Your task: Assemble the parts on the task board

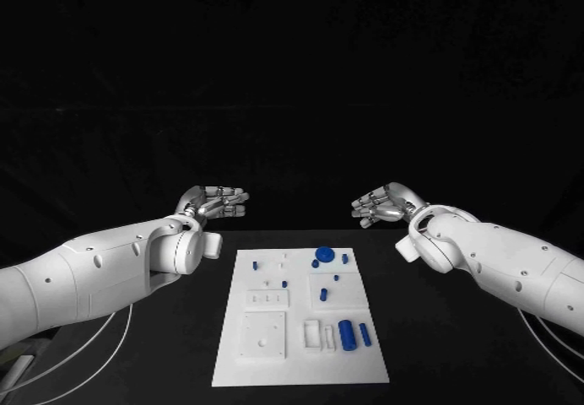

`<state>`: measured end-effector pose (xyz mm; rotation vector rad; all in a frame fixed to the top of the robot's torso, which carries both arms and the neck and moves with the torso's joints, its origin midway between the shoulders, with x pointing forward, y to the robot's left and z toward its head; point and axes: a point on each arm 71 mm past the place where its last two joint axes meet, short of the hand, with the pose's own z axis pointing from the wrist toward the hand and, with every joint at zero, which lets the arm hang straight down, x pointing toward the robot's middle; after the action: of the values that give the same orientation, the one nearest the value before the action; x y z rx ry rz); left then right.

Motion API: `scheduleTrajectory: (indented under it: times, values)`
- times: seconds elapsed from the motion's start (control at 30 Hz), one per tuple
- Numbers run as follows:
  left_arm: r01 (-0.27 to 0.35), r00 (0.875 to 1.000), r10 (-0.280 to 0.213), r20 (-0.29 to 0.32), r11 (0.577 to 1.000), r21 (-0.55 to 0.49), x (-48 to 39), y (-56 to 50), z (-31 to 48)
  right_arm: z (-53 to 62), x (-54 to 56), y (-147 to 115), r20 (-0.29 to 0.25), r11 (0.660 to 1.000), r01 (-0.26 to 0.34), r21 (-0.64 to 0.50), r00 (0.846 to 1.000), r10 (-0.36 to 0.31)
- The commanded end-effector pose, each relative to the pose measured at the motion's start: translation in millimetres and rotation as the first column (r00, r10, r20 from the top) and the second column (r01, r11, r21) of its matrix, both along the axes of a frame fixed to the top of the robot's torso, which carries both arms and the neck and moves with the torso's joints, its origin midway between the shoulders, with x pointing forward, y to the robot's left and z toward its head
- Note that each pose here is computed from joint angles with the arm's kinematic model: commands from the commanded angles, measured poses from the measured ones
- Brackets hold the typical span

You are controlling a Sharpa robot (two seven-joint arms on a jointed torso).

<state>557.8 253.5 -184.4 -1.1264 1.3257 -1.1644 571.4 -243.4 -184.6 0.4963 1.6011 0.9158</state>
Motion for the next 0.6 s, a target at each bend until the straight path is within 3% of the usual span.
scheduleTrajectory:
  times: [0.03, 0.23, 0.43, 0.6]
  values:
    - [0.070, 0.996, -0.070, 0.047, 0.998, 0.000, -5.3, -8.2, 10.4, 1.7, -3.2, 14.4, 0.116, 0.940, -0.092, -0.329, 0.984, 0.137]
    - [0.180, 0.982, -0.178, 0.063, 0.983, -0.024, -23.7, -20.3, 25.8, 4.3, -6.3, 34.8, 0.201, 0.828, -0.086, -0.554, 0.951, 0.233]
    - [0.244, 0.969, -0.241, 0.060, 0.969, -0.039, -36.7, -32.8, 31.3, 6.8, -7.6, 47.4, 0.258, 0.761, -0.048, -0.647, 0.925, 0.277]
    - [0.274, 0.961, -0.271, 0.061, 0.961, -0.046, -41.6, -39.9, 36.4, 6.5, -6.7, 57.7, 0.280, 0.726, -0.026, -0.687, 0.912, 0.299]
